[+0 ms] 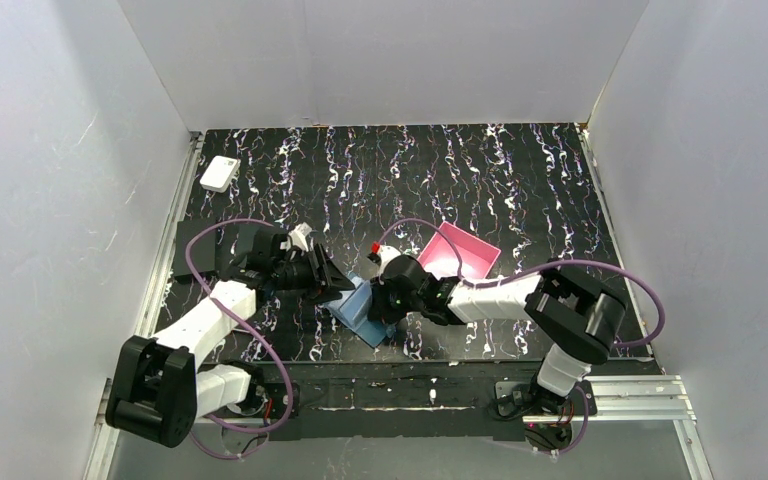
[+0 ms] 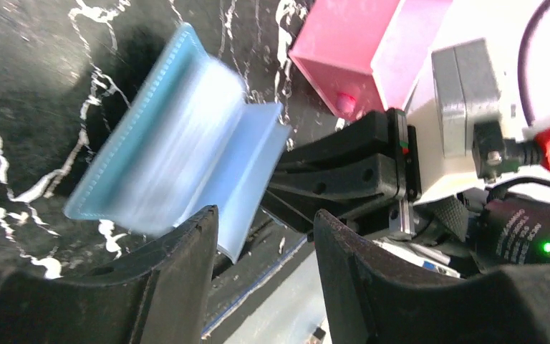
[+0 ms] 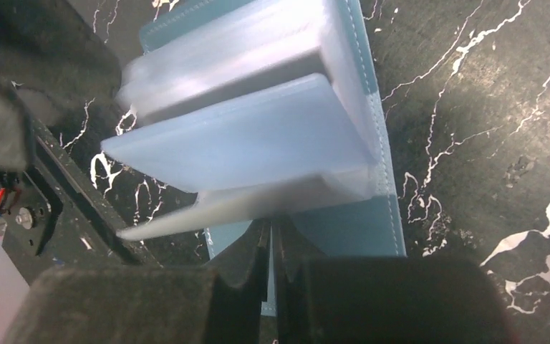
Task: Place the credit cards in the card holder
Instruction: Open the card holder.
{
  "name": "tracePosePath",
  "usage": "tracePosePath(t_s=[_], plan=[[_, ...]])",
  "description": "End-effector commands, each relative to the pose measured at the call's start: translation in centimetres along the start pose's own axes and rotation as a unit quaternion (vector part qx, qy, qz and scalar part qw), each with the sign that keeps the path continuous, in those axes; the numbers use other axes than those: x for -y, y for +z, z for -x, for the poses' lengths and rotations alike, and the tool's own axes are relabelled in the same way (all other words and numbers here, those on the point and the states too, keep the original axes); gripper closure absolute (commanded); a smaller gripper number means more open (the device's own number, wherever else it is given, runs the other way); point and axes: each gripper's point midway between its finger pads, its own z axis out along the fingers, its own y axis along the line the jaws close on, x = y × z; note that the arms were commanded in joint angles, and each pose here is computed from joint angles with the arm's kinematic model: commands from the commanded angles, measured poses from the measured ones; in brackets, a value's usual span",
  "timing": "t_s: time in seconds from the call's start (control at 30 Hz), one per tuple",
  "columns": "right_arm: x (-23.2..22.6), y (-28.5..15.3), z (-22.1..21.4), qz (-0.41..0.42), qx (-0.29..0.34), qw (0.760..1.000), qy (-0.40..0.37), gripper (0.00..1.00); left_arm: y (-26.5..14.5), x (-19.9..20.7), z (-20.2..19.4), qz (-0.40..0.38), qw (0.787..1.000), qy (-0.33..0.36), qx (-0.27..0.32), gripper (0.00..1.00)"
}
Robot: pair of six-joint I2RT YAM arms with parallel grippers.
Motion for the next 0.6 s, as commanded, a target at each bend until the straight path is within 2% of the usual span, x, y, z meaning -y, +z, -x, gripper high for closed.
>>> tracePosePath(t_s=[0.0, 0.1, 0.3, 0.37, 0.47, 0.57], plan=[[-1.6, -1.7, 2.4, 0.019, 0.033, 0.999, 0.024, 0.85, -0.4, 0.9, -2.3, -0.029, 0.999, -0.016, -0.042, 0.50], [-1.5, -2.4, 2.8, 0.005, 0.036, 0.999, 0.027, 0.78, 0.0, 0.9, -2.7, -0.029, 0.998, -0.016, -0.049, 0.50], [-0.9, -4.2, 3.5, -0.026, 0.044, 0.998, 0.031, 0.71, 0.1, 0.5, -2.8, -0.006, 0.999, -0.007, -0.038, 0.51], [-0.8, -4.7, 3.6, -0.035, 0.041, 0.998, 0.034, 0.62, -0.6, 0.3, -2.0, 0.021, 1.000, 0.013, -0.012, 0.50], [-0.9, -5.0, 4.0, -0.050, 0.030, 0.997, 0.049, 0.41, -2.4, -0.4, -1.2, 0.073, 0.996, 0.037, 0.021, 0.47], [-1.3, -4.0, 4.1, -0.059, 0.023, 0.992, 0.109, 0.29, -3.0, -0.4, -0.8, 0.084, 0.995, 0.050, 0.032, 0.46]])
